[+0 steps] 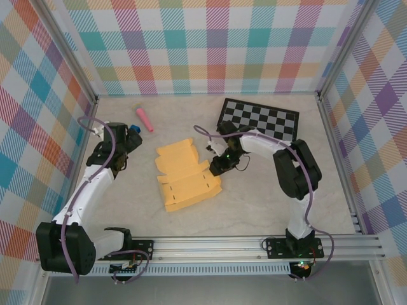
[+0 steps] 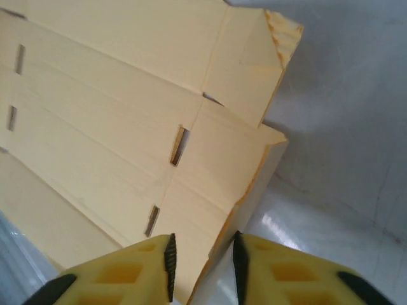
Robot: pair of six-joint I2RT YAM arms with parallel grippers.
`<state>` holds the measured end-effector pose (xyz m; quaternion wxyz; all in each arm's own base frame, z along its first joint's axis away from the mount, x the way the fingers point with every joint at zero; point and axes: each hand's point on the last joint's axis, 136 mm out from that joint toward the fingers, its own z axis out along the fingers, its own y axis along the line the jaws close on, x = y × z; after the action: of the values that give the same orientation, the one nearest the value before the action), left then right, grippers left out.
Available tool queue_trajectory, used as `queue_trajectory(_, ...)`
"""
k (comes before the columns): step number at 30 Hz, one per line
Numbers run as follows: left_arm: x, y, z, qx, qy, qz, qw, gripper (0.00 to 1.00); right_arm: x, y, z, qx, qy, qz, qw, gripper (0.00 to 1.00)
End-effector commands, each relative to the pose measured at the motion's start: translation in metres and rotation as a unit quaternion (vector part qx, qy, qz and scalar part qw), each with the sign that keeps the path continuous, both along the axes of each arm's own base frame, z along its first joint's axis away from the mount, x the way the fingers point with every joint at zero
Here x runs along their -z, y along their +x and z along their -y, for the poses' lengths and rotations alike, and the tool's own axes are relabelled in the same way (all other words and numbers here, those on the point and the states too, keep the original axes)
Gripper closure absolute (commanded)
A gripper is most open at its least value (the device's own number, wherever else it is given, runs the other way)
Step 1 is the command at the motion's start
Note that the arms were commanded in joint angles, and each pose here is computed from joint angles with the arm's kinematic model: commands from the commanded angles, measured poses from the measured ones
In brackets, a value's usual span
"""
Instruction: Fold the paper box
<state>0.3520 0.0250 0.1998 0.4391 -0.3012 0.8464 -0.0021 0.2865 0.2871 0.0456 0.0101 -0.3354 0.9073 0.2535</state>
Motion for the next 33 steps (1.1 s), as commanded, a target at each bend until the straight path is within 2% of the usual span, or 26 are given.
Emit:
queue_trajectory(1, -0.025, 0.004, -0.007, 0.008, 0.038, 0.002, 0.999, 0.00, 0.003, 0.004, 0.017, -0.028, -0.070, 0.033, 0.997, 0.87)
queue_trajectory(4, -0.042, 0.009, -0.010, 0.012, 0.054, 0.009, 0.998, 0.00, -0.013, 0.020, 0.033, -0.086, -0.107, 0.114, 0.984, 0.91)
queue_trajectory(6, -0.038, 0.011, -0.008, 0.004, 0.033, 0.002, 0.999, 0.00, -0.023, 0.024, 0.040, -0.183, -0.117, 0.166, 0.962, 1.00)
queue_trajectory(7, -0.031, 0.013, -0.004, 0.004, 0.012, -0.003, 1.000, 0.00, -0.026, 0.023, 0.041, -0.239, -0.112, 0.188, 0.946, 1.00)
queue_trajectory(8, -0.024, 0.016, 0.003, 0.012, -0.009, -0.008, 1.000, 0.00, -0.027, 0.026, 0.043, -0.287, -0.110, 0.214, 0.927, 1.00)
queue_trajectory(12, 0.005, 0.033, 0.032, 0.042, -0.098, -0.004, 0.994, 0.00, -0.044, 0.060, 0.022, -0.435, -0.086, 0.364, 0.819, 1.00)
queue_trajectory(15, 0.008, 0.045, 0.046, 0.073, -0.125, 0.014, 0.989, 0.00, -0.054, 0.087, -0.002, -0.479, -0.074, 0.432, 0.761, 1.00)
queue_trajectory(19, 0.007, 0.053, 0.049, 0.090, -0.111, 0.006, 0.990, 0.00, -0.055, 0.126, -0.034, -0.501, -0.106, 0.500, 0.698, 0.88)
queue_trajectory(20, 0.011, 0.050, 0.049, 0.094, -0.106, -0.011, 0.990, 0.00, -0.058, 0.133, -0.043, -0.502, -0.111, 0.516, 0.685, 0.80)
queue_trajectory(21, 0.009, 0.052, 0.050, 0.104, -0.100, -0.010, 0.989, 0.00, -0.064, 0.140, -0.051, -0.494, -0.119, 0.535, 0.675, 0.63)
queue_trajectory(22, 0.007, 0.054, 0.053, 0.116, -0.099, -0.006, 0.988, 0.00, -0.070, 0.147, -0.055, -0.481, -0.126, 0.549, 0.672, 0.56)
queue_trajectory(23, 0.004, 0.055, 0.058, 0.137, -0.097, -0.002, 0.986, 0.00, -0.081, 0.151, -0.059, -0.456, -0.125, 0.565, 0.676, 0.54)
queue_trajectory(25, -0.011, 0.066, 0.072, 0.184, -0.097, 0.032, 0.978, 0.00, -0.103, 0.145, -0.056, -0.402, -0.100, 0.561, 0.717, 0.50)
queue_trajectory(28, -0.013, 0.073, 0.085, 0.222, -0.100, 0.040, 0.969, 0.00, -0.134, 0.127, -0.042, -0.288, -0.051, 0.518, 0.804, 0.47)
queue_trajectory(30, -0.009, 0.077, 0.092, 0.239, -0.106, 0.038, 0.964, 0.00, -0.150, 0.122, -0.018, -0.159, -0.029, 0.459, 0.873, 0.39)
queue_trajectory(33, 0.002, 0.079, 0.101, 0.245, -0.113, 0.030, 0.963, 0.00, -0.145, 0.119, 0.034, 0.051, 0.001, 0.309, 0.950, 0.41)
